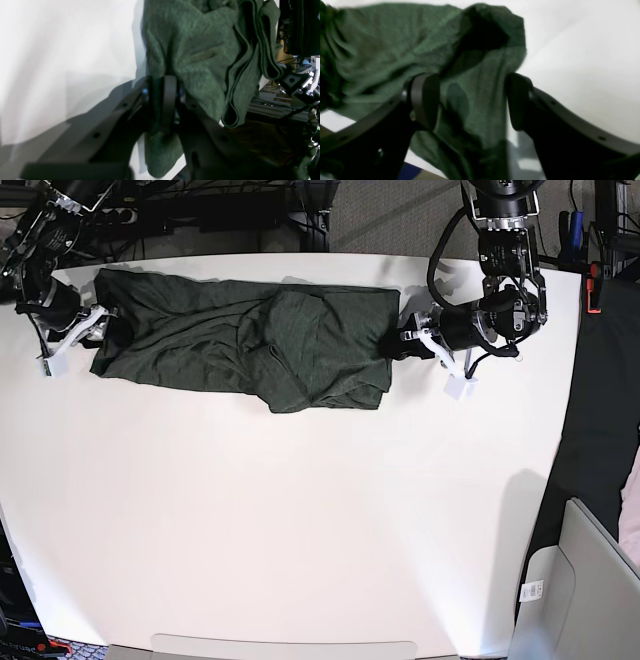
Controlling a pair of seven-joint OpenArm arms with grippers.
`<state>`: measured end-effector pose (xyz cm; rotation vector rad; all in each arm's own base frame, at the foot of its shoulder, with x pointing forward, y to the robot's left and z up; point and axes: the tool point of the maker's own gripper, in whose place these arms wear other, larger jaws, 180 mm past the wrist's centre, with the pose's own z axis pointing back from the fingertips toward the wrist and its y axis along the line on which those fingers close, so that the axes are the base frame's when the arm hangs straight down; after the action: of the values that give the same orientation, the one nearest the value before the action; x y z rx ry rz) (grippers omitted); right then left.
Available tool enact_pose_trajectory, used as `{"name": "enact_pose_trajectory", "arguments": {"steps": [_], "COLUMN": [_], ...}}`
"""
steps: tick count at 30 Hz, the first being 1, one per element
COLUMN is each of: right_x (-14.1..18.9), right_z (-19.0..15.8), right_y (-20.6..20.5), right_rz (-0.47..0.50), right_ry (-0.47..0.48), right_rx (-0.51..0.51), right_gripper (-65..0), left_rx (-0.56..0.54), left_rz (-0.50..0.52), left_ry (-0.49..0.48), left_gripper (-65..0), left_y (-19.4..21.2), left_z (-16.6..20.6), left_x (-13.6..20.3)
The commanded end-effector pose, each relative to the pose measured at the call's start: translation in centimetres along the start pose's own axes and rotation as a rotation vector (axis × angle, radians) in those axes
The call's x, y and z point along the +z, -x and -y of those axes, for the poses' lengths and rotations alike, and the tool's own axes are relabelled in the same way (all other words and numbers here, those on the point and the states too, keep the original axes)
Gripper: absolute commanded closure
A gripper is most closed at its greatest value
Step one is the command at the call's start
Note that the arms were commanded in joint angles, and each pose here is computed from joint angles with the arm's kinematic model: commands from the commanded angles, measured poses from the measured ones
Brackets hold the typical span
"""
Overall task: Fold the T-shirt properly
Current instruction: 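Fold the strip's other end with the right gripper toward the left gripper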
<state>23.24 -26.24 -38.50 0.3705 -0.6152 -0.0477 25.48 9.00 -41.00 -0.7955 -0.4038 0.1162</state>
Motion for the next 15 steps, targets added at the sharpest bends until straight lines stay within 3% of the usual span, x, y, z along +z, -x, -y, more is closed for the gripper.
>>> {"name": "enact_pose_trajectory", "arguments": {"steps": [1, 15], "right_x": [0.1, -2.3], "right_z": [0.1, -4.2], "right_y": [0.4, 2.3], "right_rz": [-0.034, -0.01], "right_ry": [0.009, -0.117], "right_rx": [0.008, -0.086], "right_gripper": [-41.6, -41.4], "left_rx": [-0.012, -0.013], "left_rz": [-0.007, -0.007], "left_ry": [-0.009, -0.012], "left_gripper": [-0.1, -0.1], "left_y": [-0.2, -0.2], "left_z": [0.0, -0.1], "left_x": [0.1, 0.1]}}
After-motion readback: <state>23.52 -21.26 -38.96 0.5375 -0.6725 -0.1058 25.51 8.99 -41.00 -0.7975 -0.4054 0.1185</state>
